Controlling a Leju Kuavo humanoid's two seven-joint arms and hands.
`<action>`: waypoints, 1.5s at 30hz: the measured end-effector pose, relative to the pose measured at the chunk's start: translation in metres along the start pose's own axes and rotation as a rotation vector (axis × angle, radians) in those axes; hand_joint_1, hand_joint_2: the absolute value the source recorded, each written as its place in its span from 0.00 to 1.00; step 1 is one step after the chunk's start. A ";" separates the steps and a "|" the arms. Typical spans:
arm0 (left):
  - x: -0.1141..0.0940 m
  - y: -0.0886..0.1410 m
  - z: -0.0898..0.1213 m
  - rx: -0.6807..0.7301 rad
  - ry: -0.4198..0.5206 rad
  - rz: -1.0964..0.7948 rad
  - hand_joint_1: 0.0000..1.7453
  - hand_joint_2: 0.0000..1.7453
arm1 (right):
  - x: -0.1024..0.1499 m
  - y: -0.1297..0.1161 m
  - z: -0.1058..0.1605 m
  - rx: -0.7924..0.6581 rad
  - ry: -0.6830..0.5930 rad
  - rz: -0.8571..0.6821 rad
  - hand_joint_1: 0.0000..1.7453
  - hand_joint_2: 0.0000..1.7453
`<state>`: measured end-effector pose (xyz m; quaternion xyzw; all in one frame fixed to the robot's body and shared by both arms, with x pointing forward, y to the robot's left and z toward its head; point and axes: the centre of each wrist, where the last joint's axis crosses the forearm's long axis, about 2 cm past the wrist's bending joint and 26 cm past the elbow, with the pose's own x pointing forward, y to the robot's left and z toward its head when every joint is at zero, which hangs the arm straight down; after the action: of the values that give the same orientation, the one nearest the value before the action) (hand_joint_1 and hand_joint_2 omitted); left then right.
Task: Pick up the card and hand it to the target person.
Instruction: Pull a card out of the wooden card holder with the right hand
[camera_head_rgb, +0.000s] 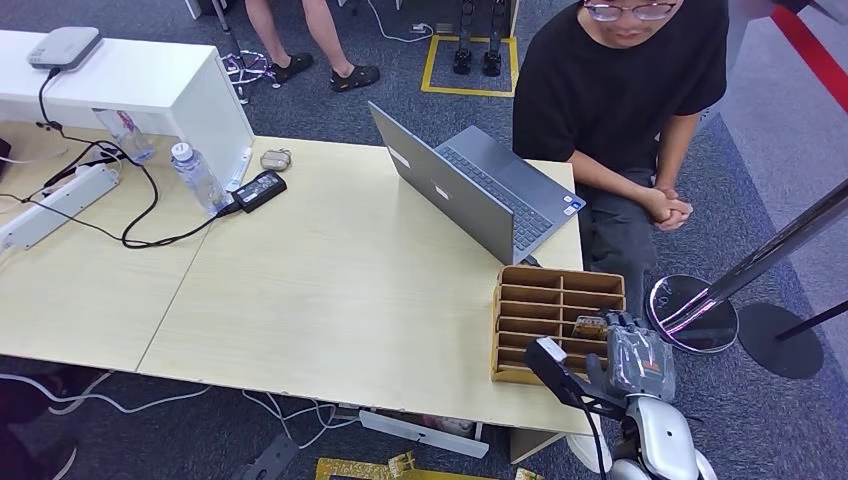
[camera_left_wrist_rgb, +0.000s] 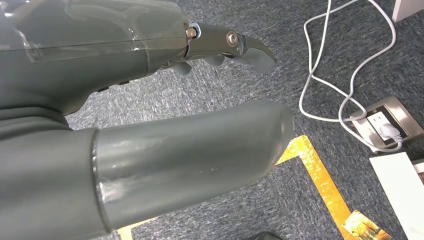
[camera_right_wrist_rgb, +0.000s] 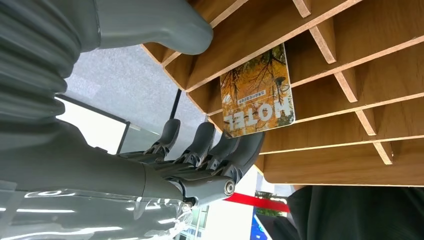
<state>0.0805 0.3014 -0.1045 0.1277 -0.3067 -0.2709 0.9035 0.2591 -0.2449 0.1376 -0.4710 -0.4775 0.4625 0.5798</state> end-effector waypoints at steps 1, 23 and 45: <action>0.000 0.000 0.000 0.000 0.000 0.000 0.00 0.00 | 0.000 0.000 0.000 0.001 0.000 0.001 0.46 1.00; 0.000 0.000 0.000 -0.001 0.000 0.000 0.00 0.00 | -0.001 0.007 -0.002 -0.037 0.005 -0.066 0.77 1.00; 0.001 -0.001 0.000 -0.004 -0.007 0.002 0.00 0.00 | 0.006 0.008 -0.003 -0.016 -0.020 -0.088 0.81 1.00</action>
<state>0.0803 0.2999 -0.1046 0.1246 -0.3095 -0.2709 0.9029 0.2624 -0.2384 0.1296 -0.4494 -0.5073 0.4374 0.5911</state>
